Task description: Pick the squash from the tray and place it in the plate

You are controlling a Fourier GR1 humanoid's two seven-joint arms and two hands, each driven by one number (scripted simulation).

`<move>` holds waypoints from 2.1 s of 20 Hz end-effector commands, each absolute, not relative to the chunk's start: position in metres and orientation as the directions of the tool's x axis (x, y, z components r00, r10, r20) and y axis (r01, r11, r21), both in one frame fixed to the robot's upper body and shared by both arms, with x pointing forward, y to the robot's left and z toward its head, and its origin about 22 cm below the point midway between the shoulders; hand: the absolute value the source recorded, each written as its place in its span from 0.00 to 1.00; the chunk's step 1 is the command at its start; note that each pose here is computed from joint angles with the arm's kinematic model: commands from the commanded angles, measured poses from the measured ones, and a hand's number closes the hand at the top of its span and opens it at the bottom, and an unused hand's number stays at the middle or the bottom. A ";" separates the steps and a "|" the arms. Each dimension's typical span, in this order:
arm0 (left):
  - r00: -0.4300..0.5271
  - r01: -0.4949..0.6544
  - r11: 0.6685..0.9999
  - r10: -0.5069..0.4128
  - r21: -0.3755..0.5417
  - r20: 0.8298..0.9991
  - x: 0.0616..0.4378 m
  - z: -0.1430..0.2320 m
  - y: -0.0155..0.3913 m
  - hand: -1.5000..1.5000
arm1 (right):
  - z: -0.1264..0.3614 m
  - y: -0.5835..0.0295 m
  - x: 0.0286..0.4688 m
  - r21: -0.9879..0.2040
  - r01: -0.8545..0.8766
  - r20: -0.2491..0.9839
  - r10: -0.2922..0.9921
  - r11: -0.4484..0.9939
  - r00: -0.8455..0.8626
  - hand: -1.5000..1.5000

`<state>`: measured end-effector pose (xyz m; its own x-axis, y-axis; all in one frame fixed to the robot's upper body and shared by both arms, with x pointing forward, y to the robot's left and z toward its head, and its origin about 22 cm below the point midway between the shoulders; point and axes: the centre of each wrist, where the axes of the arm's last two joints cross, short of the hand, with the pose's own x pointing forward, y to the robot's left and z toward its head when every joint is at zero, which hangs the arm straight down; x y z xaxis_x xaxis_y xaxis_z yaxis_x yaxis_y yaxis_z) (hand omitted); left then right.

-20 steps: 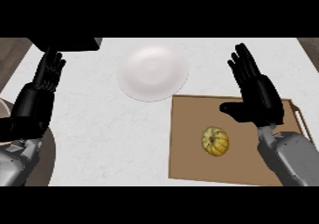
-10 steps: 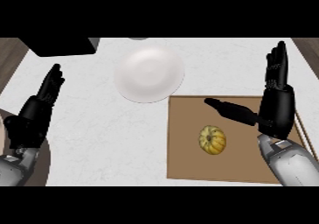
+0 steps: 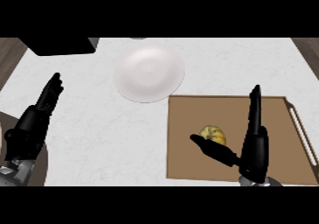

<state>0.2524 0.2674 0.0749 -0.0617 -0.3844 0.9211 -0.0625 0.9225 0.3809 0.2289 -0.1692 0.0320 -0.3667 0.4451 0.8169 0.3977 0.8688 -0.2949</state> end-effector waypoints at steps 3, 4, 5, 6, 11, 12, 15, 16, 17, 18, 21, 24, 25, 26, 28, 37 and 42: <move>0.083 -0.113 0.868 -0.477 0.484 0.875 0.233 0.045 0.303 0.50 | -0.012 -0.191 0.192 -0.534 0.331 0.787 0.601 0.778 -0.140 0.00; 0.074 -0.109 0.870 -0.476 0.482 0.876 0.230 0.044 0.301 0.50 | -0.018 -0.198 0.186 -0.578 0.307 0.772 0.629 0.756 -0.096 0.00; 0.078 -0.108 0.875 -0.466 0.472 0.881 0.228 0.039 0.296 0.50 | -0.019 -0.208 0.185 -0.618 0.297 0.748 0.661 0.728 -0.061 0.00; 0.073 -0.084 0.872 -0.477 0.482 0.876 0.223 0.042 0.295 0.50 | -0.018 -0.211 0.185 -0.632 0.306 0.739 0.672 0.712 -0.038 0.00; 0.065 -0.100 0.867 -0.484 0.488 0.873 0.223 0.046 0.293 0.50 | -0.003 -0.220 0.192 -0.695 0.267 0.707 0.701 0.668 0.089 0.00; 0.067 -0.099 0.864 -0.489 0.494 0.869 0.224 0.048 0.295 0.50 | -0.004 -0.226 0.192 -0.736 0.227 0.672 0.729 0.638 0.132 0.00; 0.058 -0.068 0.869 -0.488 0.491 0.871 0.217 0.049 0.288 0.50 | 0.001 -0.216 0.192 -0.764 0.160 0.645 0.734 0.625 0.213 0.00; 0.060 -0.087 0.869 -0.483 0.487 0.873 0.218 0.047 0.292 0.50 | 0.004 -0.220 0.194 -0.789 0.135 0.613 0.753 0.600 0.238 0.00; 0.062 -0.094 0.873 -0.475 0.479 0.878 0.219 0.044 0.289 0.50 | 0.006 -0.210 0.191 -0.791 0.096 0.607 0.754 0.604 0.253 0.00; 0.056 -0.089 0.870 -0.482 0.485 0.874 0.221 0.045 0.291 0.50 | 0.017 -0.210 0.196 -0.798 0.094 0.597 0.757 0.596 0.265 0.00; 0.050 -0.094 0.866 -0.488 0.490 0.871 0.219 0.048 0.291 0.50 | 0.031 -0.204 0.202 -0.840 0.024 0.518 0.787 0.542 0.334 0.00; 0.054 -0.090 0.870 -0.481 0.484 0.875 0.218 0.047 0.295 0.50 | 0.036 -0.201 0.204 -0.885 -0.069 0.400 0.828 0.460 0.392 0.00; 0.054 -0.090 0.871 -0.479 0.482 0.876 0.217 0.042 0.294 0.50 | 0.042 -0.198 0.208 -0.892 -0.091 0.376 0.839 0.443 0.394 0.00; 0.041 -0.074 0.872 -0.482 0.484 0.875 0.216 0.041 0.289 0.50 | 0.053 -0.188 0.216 -0.893 -0.089 0.376 0.838 0.442 0.396 0.00; 0.064 -0.081 0.868 -0.486 0.490 0.872 0.217 0.039 0.295 0.50 | 0.057 -0.179 0.205 -0.887 -0.143 0.357 0.849 0.439 0.391 0.00; 0.058 -0.082 0.874 -0.475 0.478 0.878 0.211 0.030 0.296 0.50 | 0.070 -0.170 0.219 -0.873 -0.235 0.312 0.859 0.428 0.406 0.00; 0.047 -0.097 0.858 -0.502 0.504 0.863 0.210 0.029 0.303 0.50 | 0.067 -0.161 0.214 -0.854 -0.287 0.294 0.859 0.433 0.420 0.00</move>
<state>0.2282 0.2690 0.0772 -0.1213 -0.4182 0.9002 -0.0596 0.9083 0.4140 0.2191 -0.1703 0.0657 0.3534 0.8636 0.3595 -0.2239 0.4513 -0.8638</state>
